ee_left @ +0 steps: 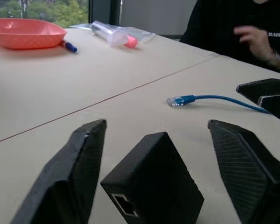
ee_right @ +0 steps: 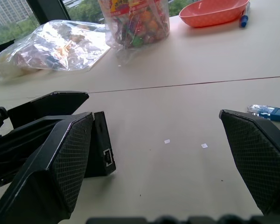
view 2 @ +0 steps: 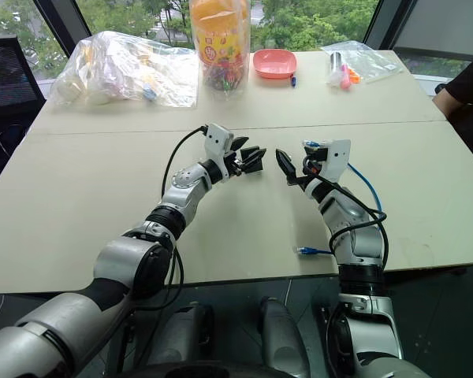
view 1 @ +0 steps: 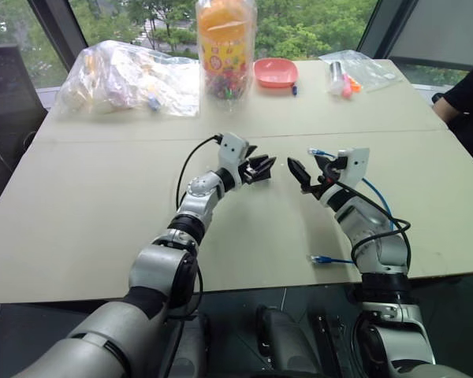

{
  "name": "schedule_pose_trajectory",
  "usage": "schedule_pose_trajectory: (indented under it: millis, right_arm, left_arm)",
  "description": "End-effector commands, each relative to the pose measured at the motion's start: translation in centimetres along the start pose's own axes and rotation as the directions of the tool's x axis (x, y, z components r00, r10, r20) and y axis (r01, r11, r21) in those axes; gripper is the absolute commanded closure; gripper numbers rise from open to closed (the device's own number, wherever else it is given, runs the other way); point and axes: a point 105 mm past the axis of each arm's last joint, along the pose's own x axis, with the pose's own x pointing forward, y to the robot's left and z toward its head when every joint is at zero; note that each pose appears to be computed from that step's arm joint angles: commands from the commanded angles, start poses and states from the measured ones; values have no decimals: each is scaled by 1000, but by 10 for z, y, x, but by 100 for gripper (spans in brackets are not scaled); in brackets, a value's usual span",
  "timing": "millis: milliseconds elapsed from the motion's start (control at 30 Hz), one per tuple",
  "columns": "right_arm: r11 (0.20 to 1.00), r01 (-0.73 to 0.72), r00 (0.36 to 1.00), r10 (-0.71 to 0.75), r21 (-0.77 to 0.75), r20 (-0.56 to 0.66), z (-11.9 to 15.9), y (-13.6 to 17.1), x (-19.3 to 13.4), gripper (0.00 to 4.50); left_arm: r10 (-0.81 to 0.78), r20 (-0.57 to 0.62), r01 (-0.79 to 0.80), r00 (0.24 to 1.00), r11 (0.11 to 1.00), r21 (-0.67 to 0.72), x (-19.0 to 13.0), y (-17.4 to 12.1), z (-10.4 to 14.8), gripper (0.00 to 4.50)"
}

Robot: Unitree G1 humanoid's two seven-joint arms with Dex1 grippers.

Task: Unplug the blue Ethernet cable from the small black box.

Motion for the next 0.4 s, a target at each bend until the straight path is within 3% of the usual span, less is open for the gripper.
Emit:
schedule_pose_trajectory:
  millis: [33,133,267,400]
  right_arm:
    - [1000,-13,999,15,-22,50,13,3,-2,0]
    - [999,-31,999,32,-39,38,14,4,-8,0]
    - [991,-97,995,96,-89,-10,15,10,-26,0]
    - [976,-167,984,158,-137,-77,11,20,-46,0]
  left_arm:
    - [-69,28,67,997,996,52,-5,4,18,3]
    - [-95,46,92,994,993,74,-16,17,42,3]
    - [-97,30,97,995,995,26,-54,37,69,3]
    - [-64,-111,67,992,997,26,-103,46,58,3]
